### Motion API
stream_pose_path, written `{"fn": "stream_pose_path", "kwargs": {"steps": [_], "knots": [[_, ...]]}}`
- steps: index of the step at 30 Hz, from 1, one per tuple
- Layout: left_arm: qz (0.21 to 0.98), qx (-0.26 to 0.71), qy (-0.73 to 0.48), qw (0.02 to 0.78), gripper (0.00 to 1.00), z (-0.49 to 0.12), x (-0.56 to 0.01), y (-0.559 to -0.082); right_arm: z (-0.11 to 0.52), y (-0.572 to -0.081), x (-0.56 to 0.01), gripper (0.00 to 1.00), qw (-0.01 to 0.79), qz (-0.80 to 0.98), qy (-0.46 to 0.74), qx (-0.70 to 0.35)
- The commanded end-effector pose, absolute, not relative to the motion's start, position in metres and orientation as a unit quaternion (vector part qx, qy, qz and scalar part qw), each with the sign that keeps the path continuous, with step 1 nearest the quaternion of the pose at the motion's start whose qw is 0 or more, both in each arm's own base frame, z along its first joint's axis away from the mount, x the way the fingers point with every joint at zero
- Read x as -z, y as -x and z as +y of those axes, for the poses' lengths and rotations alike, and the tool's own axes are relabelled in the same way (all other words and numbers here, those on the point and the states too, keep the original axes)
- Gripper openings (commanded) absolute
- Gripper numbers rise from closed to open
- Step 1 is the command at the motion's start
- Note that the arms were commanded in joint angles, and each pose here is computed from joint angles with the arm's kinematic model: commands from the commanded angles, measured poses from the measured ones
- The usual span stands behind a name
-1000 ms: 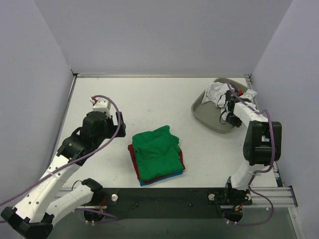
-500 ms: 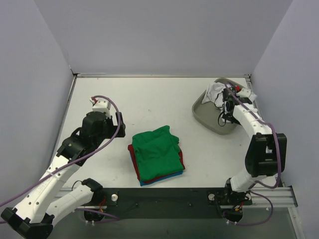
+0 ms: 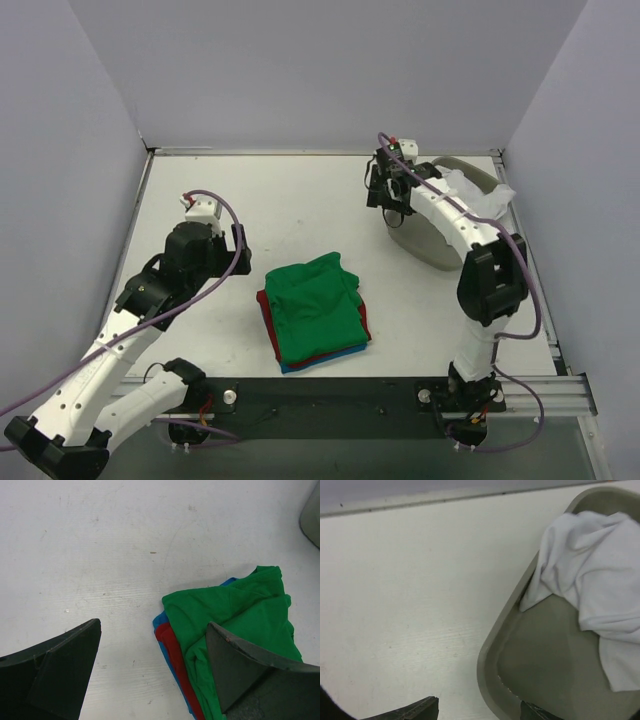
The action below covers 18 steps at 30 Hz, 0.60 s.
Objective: Fold and stack the t-shirts
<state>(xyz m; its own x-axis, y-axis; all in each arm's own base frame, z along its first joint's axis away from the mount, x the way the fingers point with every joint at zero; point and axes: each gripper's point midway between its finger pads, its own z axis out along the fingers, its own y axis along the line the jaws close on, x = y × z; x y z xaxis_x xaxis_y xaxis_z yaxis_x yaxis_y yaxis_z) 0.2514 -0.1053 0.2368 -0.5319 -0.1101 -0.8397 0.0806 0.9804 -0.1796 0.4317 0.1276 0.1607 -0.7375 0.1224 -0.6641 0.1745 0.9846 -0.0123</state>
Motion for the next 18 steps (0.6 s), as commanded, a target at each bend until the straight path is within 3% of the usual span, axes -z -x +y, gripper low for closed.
{"fn": "stream_pose_path", "kwargs": {"steps": [1, 18], "knots": [[0.856, 0.115, 0.011, 0.505, 0.95, -0.109, -0.248, -0.257, 0.154, -0.443, -0.134, 0.64, 0.321, 0.946, -0.047, 0.0], [0.861, 0.108, 0.01, 0.498, 0.95, -0.107, -0.242, -0.257, 0.155, -0.466, -0.098, 0.64, 0.296, 0.955, -0.034, 0.002]]}}
